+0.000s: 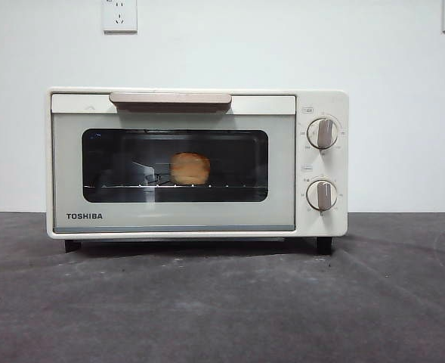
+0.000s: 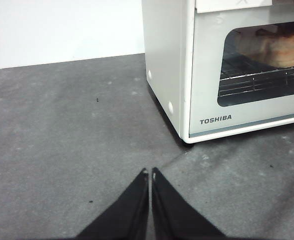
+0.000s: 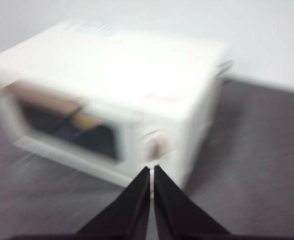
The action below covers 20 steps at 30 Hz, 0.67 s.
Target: The left arm flap open the oven, the right arm pick bread and place it into oven, the left arm flap close the oven
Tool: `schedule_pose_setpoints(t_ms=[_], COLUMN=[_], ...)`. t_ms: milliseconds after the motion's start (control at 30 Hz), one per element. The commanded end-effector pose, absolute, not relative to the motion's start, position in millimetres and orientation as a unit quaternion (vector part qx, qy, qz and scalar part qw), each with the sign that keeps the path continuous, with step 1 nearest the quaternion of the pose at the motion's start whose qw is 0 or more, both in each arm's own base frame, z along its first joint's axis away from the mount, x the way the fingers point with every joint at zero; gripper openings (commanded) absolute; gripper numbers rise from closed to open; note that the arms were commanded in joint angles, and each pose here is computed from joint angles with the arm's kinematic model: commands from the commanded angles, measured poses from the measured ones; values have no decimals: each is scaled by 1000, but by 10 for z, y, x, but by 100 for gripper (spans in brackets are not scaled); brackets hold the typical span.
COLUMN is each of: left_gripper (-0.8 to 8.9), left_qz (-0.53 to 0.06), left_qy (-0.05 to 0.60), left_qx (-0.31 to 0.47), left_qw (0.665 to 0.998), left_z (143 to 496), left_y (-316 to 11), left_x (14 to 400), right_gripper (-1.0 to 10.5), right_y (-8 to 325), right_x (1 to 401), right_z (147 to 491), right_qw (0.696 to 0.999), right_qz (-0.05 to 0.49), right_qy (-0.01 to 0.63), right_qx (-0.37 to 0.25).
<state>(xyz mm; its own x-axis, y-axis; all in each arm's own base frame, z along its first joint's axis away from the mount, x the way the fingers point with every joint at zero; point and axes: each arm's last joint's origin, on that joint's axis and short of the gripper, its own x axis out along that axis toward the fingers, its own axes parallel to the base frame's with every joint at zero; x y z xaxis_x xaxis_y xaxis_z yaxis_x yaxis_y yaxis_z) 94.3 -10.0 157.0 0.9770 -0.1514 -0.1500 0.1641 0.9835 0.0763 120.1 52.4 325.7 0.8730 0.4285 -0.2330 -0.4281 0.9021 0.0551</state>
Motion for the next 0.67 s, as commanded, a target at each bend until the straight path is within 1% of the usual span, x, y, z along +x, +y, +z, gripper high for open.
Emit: schedule_pose_setpoints(t_ms=[33,67,167,267,433,667], left_gripper=[16,16,16,16,16,16], left_qz=[-79,-79,-79,-79,-79,-79], left_qy=[85,85,85,85,85,85], left_qx=[43,43,43,43,43,43], left_qw=[992,992,992,992,992,992], left_z=[1496,1495,1495,1496,1495,1496], left_y=[-101,-101,-101,-101,-101,-101], left_x=[951,951,951,951,951,951], right_gripper=[8,8,8,8,8,8], right_y=[352,281,159,84,29,17], right_x=[1156,1129,1069,1023,987,961], right_z=[3219,3172,3033,2852,2507,2092], right_qw=[983,988,996,998,997,997], right_qz=[168,143,94,61,34,27], right_qy=[71,50,6,-33,-72,-66], right_qx=[-15,-11,-6,-6,-6,-5])
